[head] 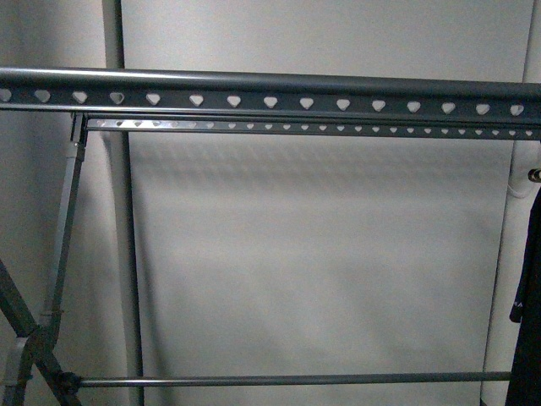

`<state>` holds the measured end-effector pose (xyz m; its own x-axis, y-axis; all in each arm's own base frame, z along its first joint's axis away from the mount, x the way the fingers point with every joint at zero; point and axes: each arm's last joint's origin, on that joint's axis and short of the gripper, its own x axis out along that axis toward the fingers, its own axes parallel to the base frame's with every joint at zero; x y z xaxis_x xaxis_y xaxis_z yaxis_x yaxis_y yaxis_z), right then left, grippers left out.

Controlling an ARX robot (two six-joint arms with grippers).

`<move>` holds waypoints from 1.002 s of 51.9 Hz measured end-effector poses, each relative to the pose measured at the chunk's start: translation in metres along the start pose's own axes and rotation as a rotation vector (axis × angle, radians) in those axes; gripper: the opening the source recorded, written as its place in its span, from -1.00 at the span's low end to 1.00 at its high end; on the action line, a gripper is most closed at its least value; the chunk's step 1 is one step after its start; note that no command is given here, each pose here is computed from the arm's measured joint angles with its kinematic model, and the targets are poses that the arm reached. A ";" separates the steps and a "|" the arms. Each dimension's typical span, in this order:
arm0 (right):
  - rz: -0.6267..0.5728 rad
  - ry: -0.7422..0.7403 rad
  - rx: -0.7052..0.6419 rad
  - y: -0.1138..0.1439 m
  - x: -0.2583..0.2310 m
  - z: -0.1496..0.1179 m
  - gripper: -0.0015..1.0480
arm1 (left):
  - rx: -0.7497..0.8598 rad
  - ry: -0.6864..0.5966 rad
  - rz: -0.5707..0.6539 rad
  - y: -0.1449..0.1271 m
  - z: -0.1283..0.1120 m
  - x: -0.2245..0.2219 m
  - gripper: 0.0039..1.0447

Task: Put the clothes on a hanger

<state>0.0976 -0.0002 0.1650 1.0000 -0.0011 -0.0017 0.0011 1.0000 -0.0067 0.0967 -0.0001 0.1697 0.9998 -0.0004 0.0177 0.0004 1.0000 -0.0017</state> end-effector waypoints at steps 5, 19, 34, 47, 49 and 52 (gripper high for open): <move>0.001 0.000 0.000 0.000 0.000 0.000 0.85 | 0.000 0.000 0.000 0.000 0.000 0.000 0.88; 0.000 0.000 0.000 0.000 0.000 0.000 0.85 | 0.021 0.056 -0.147 -0.003 -0.003 0.003 0.88; 0.001 0.000 0.000 0.000 0.000 0.000 0.85 | -0.174 0.072 0.296 0.012 0.064 0.066 0.88; 0.000 0.000 0.000 0.000 0.000 0.000 0.85 | -0.397 0.221 0.738 0.032 0.075 0.181 0.88; 0.001 0.000 0.000 0.000 0.000 0.000 0.85 | -0.410 0.205 0.774 0.033 0.078 0.191 0.88; 0.000 0.000 0.000 0.000 0.000 0.000 0.85 | -0.433 0.152 0.834 0.036 0.088 0.211 0.88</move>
<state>0.0976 -0.0002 0.1650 1.0000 -0.0008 -0.0017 0.0008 1.0000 -0.0063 0.3057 0.0361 0.2616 0.6728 0.6821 -0.2865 -0.7379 0.5908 -0.3263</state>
